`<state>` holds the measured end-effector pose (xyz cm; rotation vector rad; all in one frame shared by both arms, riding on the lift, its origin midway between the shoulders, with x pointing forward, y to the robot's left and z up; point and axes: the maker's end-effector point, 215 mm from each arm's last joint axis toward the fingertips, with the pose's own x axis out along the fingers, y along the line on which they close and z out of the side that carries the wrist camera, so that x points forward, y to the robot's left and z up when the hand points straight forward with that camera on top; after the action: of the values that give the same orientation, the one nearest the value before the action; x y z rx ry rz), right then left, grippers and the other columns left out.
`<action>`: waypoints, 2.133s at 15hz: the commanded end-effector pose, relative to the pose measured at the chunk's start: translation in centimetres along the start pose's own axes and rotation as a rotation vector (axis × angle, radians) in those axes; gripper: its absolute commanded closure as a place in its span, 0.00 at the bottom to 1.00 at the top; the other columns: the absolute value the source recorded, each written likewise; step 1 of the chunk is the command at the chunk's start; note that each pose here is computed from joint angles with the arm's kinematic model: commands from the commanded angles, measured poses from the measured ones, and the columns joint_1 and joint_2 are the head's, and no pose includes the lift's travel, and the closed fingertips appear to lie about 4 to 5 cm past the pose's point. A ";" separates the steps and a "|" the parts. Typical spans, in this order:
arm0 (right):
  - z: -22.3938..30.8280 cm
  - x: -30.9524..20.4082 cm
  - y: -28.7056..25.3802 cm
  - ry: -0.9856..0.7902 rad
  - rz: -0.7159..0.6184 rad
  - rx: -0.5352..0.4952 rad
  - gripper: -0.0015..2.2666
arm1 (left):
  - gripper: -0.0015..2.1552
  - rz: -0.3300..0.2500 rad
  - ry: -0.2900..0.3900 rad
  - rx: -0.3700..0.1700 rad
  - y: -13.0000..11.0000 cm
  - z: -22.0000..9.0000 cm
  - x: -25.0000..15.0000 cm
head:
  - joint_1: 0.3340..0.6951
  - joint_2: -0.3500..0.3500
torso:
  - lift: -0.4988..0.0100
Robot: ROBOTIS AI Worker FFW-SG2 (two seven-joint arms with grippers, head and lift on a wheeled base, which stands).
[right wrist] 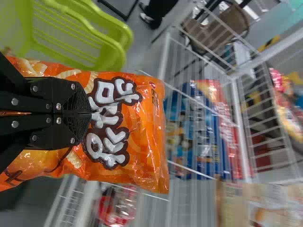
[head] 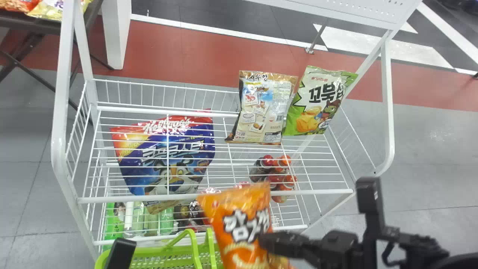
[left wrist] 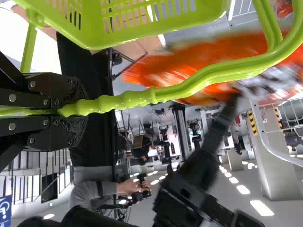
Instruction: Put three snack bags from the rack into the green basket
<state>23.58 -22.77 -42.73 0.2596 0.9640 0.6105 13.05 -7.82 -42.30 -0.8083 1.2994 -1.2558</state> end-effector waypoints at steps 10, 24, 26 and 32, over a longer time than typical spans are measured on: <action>-10.9 10.8 5.6 0.213 0.163 0.027 0.99 | 0.62 -0.009 0.008 0.009 -0.7 -0.1 0.3 | 1.00 0.00 | 0.98; -9.7 16.5 6.1 0.107 0.266 0.020 0.02 | 0.62 -0.008 0.011 0.020 -1.0 -0.1 0.4 | 1.00 0.00 | 0.98; -8.8 14.0 5.7 0.102 0.247 0.035 0.00 | 0.62 -0.007 0.009 0.019 -0.9 0.0 0.4 | 1.00 0.00 | 0.98; -7.1 6.1 4.6 0.146 0.258 0.214 0.03 | 0.62 -0.005 0.011 0.020 -0.9 -0.1 0.4 | 1.00 0.00 | 0.98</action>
<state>18.96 -14.40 -49.62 0.5117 1.1165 0.8044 12.87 -8.30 -41.63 -0.7884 1.2862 -1.2755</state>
